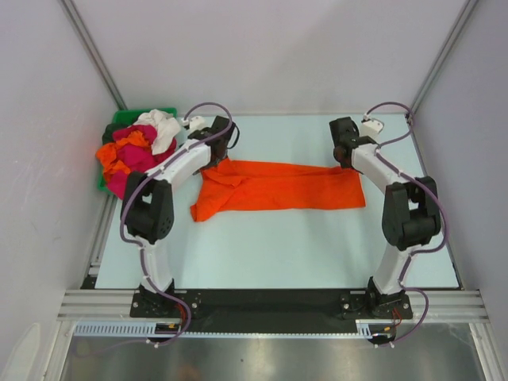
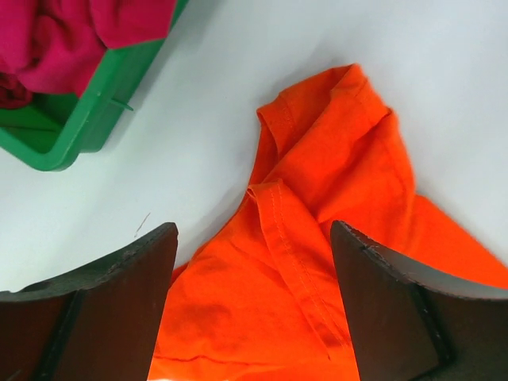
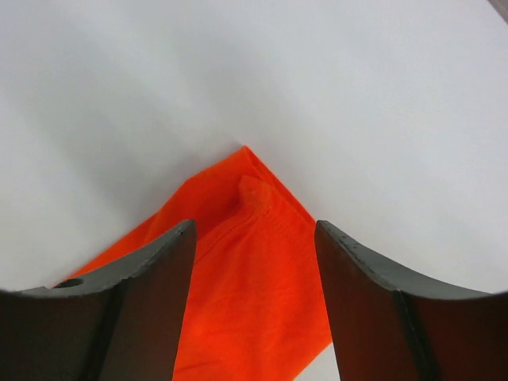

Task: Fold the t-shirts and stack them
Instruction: Fold the other side of the tshirt into a rectangle

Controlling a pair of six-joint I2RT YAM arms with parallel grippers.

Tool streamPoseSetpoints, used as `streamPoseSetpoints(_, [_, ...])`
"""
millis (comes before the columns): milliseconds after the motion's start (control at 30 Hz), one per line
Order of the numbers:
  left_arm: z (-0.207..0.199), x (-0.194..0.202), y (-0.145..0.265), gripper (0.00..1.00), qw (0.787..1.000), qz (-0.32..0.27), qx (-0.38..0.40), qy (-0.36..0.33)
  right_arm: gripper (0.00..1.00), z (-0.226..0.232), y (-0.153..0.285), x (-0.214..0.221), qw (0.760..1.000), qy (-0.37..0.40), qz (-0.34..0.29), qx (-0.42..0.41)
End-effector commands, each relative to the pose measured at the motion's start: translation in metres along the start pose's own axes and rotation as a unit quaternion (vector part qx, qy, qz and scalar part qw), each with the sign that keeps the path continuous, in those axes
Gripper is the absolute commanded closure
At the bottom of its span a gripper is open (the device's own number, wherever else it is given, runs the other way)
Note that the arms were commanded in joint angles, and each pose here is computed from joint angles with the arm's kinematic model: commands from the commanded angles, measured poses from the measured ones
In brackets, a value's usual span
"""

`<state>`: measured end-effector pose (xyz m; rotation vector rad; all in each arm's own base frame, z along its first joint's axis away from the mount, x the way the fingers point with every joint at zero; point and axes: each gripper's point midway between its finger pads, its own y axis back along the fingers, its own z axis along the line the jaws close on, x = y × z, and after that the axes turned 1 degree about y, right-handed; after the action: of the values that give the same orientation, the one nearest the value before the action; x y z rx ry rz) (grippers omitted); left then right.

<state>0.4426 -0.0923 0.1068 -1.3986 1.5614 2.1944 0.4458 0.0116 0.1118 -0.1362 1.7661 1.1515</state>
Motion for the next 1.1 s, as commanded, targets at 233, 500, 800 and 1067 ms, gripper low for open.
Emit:
streamPoseSetpoints(233, [0.013, 0.038, 0.039, 0.11, 0.999, 0.006, 0.034, -0.014, 0.41, 0.016, 0.047, 0.087, 0.995, 0.025, 0.054, -0.085])
streamPoseSetpoints(500, [0.009, 0.069, 0.030, 0.11, 0.998, 0.036, 0.037, -0.032, 0.43, 0.024, 0.018, 0.091, 0.995, 0.022, 0.067, -0.067])
streamPoseSetpoints(800, [0.001, 0.076, 0.024, 0.12, 0.997, 0.048, 0.039, -0.044, 0.43, 0.033, -0.013, 0.106, 0.992, 0.033, 0.107, -0.051])
streamPoseSetpoints(1067, [-0.001, 0.076, 0.024, 0.12, 0.997, 0.051, 0.043, -0.049, 0.44, 0.040, -0.025, 0.126, 0.989, 0.060, 0.126, -0.048])
